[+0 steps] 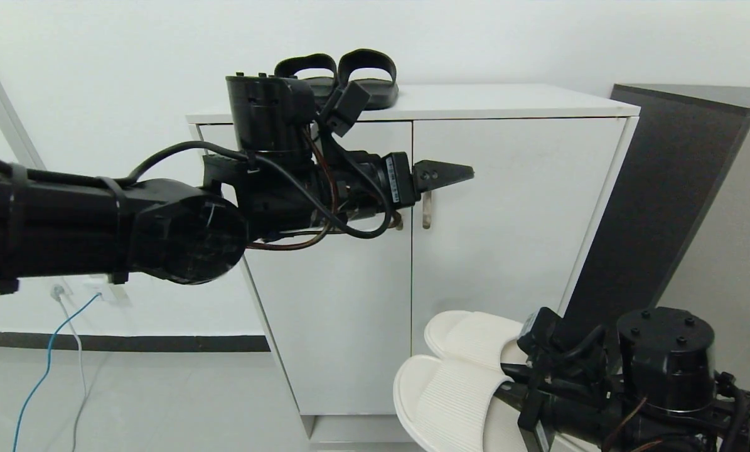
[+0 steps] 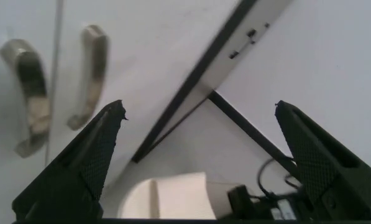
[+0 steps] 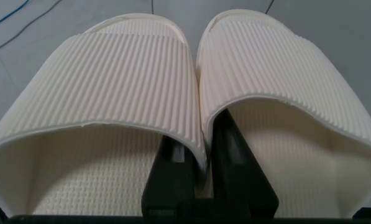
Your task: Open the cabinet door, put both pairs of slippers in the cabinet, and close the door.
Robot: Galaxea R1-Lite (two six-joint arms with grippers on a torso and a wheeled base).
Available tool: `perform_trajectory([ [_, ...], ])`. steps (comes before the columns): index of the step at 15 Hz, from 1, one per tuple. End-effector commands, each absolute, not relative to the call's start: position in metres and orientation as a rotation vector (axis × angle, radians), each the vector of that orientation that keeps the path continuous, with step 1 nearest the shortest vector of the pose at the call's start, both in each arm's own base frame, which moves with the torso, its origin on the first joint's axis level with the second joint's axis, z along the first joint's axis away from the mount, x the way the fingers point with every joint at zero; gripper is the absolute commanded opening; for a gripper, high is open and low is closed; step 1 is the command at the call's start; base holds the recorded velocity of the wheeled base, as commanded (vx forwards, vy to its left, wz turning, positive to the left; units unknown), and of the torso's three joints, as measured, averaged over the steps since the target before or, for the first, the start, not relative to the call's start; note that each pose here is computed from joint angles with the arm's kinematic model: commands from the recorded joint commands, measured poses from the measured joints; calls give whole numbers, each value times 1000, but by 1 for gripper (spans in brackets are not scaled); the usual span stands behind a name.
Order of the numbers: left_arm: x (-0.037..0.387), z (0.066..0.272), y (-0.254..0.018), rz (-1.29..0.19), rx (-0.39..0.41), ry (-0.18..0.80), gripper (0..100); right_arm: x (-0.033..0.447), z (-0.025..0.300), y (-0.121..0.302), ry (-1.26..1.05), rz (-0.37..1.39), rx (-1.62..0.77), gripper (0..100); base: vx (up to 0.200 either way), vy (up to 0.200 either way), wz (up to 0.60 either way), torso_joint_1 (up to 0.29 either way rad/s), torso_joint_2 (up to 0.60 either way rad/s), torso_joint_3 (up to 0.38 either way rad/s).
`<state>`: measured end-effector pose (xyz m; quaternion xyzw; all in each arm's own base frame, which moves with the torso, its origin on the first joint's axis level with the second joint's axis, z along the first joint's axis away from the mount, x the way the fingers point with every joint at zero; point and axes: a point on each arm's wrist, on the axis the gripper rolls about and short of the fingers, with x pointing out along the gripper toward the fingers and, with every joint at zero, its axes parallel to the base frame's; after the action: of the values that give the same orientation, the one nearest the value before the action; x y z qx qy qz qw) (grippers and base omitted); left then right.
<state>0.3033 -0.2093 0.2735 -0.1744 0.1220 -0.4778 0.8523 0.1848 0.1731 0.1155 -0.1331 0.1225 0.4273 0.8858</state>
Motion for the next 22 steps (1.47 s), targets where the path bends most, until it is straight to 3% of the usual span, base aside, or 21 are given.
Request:
perform_trajectory([
  [1,313,264,-215,-974,-369,274,100,185,114,173,260,891,-279,0,0,0,0,0,0,0],
  [7,330,261,-224,-865,-373,236,100,184,113,174,264,893,-280,0,0,0,0,0,0,0],
  [14,343,256,-237,-875,-373,236,100,184,112,173,269,893,-282,0,0,0,0,0,0,0],
  [15,343,256,-237,-874,-372,237,0,184,112,173,269,893,-282,0,0,0,0,0,0,0],
  [22,326,254,-230,-880,-367,269,0,170,109,172,274,942,-314,0,0,0,0,0,0,0],
])
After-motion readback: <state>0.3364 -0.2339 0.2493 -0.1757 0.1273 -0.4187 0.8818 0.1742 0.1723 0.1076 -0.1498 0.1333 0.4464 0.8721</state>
